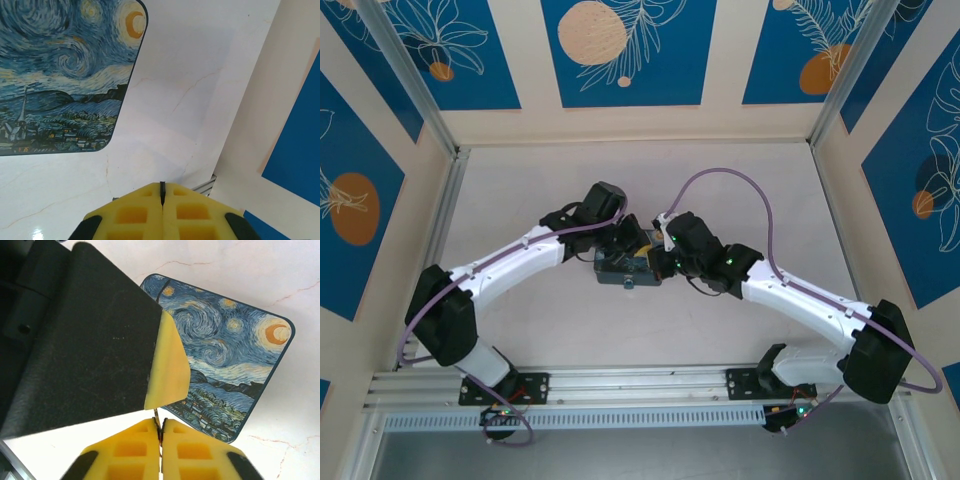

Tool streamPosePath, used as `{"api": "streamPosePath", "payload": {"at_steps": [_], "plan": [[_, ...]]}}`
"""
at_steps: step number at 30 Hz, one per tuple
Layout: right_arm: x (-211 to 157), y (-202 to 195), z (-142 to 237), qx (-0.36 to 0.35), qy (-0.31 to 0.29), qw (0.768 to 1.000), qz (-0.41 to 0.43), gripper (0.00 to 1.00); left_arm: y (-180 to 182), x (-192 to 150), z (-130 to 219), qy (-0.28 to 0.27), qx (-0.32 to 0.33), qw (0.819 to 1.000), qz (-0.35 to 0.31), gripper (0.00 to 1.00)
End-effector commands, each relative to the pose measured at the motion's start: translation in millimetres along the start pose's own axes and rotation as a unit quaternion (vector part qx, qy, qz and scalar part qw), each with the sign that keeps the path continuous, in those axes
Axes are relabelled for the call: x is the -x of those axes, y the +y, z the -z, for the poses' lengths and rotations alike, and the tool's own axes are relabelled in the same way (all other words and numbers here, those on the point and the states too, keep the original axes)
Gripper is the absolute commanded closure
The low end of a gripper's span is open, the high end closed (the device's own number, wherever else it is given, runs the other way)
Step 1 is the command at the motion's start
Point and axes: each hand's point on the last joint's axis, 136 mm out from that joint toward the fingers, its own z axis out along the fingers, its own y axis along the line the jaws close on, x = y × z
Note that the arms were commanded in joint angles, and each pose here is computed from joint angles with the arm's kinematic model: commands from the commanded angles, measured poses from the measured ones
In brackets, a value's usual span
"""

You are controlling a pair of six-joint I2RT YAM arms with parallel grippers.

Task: Unlock the padlock with the key

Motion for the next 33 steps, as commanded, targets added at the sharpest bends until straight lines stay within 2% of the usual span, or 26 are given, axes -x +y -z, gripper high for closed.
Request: {"api": "streamPosePath", "payload": {"at_steps": [1, 3, 6, 11, 16, 23, 27, 33], "plan": [[20, 3, 18, 0.016, -0.034, 0.999, -0.013, 0.68, -3, 0, -3, -0.002, -0.005, 0.999, -0.039, 1.0], [20, -2, 29, 0.037, -0.045, 0.998, -0.039, 0.55, -5, 8, -1, -0.019, -0.009, 0.998, -0.067, 1.0], [22, -14, 47, 0.072, -0.063, 0.99, -0.1, 0.48, -10, 21, 5, -0.053, -0.027, 0.99, -0.124, 1.0], [28, -34, 64, 0.15, -0.084, 0.96, -0.222, 0.47, -31, 29, 20, -0.1, -0.093, 0.967, -0.215, 1.0], [46, -34, 64, 0.226, -0.097, 0.924, -0.293, 0.47, -54, 27, 37, -0.135, -0.153, 0.937, -0.284, 1.0], [75, -23, 60, 0.303, -0.115, 0.885, -0.334, 0.52, -77, 31, 72, -0.21, -0.234, 0.903, -0.293, 1.0], [83, -20, 56, 0.327, -0.117, 0.871, -0.348, 0.54, -80, 36, 81, -0.233, -0.239, 0.899, -0.282, 1.0], [88, -17, 50, 0.348, -0.116, 0.859, -0.358, 0.56, -84, 40, 81, -0.239, -0.26, 0.899, -0.26, 1.0]]}}
